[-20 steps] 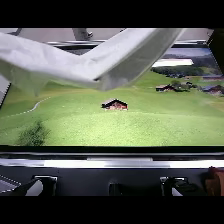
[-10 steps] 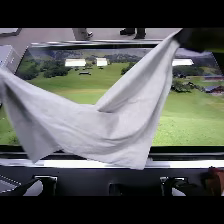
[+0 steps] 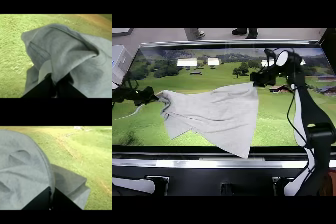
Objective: Fold the clothes and pants, and hang the long-sleeved shirts on hangers.
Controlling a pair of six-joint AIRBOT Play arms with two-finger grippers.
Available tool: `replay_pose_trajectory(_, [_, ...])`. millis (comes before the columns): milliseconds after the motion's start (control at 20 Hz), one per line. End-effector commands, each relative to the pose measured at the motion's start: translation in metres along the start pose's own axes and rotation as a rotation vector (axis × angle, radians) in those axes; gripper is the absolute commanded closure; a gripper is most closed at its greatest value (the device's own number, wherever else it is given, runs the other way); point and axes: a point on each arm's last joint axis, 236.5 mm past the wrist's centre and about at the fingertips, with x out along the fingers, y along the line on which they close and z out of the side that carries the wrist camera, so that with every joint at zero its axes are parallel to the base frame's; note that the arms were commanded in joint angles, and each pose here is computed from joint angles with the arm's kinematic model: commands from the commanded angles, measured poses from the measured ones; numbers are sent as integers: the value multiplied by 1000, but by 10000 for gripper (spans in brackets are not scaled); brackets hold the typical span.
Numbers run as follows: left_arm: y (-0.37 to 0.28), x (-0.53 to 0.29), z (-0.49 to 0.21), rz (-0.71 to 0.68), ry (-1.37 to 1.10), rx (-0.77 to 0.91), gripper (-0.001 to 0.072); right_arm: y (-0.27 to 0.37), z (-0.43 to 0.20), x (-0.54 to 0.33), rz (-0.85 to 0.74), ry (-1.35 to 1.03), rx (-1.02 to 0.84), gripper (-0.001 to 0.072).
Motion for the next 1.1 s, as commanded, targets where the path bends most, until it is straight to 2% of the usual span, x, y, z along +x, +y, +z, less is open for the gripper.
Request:
replay_pose_trajectory(0, [16,40,12,-19,17,-29,535,-24,5,42,-48,-3,3,683])
replay_pose_trajectory(50, [15,33,19,-23,2,-23,437,-28,10,41,-67,-24,-1,682])
replay_pose_trajectory(150, [7,11,28,-38,3,-4,424,-33,12,35,-96,-34,-10,671])
replay_pose_trajectory(250, [-1,-21,35,-52,4,5,227,-31,10,22,-101,-29,-18,492])
replay_pose_trajectory(300, [-3,-37,38,-51,-7,1,191,-28,11,9,-104,-37,-39,350])
replay_pose_trajectory(350, [-3,-55,40,-52,-18,-9,171,-25,14,-4,-112,-55,-73,284])
replay_pose_trajectory(450, [-1,-84,31,-41,-15,-27,172,-21,22,-36,-136,-106,-153,285])
replay_pose_trajectory(600, [12,-116,-6,7,51,-50,173,-30,24,-75,-100,-140,-108,284])
replay_pose_trajectory(700, [22,-124,-38,11,55,-98,173,-42,-3,-86,-29,-29,-83,283])
replay_pose_trajectory(750, [26,-122,-58,-2,62,-117,173,-39,-16,-90,65,19,-60,284])
replay_pose_trajectory(900, [21,-103,-122,-152,76,-183,173,-36,-54,-103,354,138,43,289])
replay_pose_trajectory(1050, [15,-71,-171,-260,137,-233,173,-50,-87,-104,414,159,117,293])
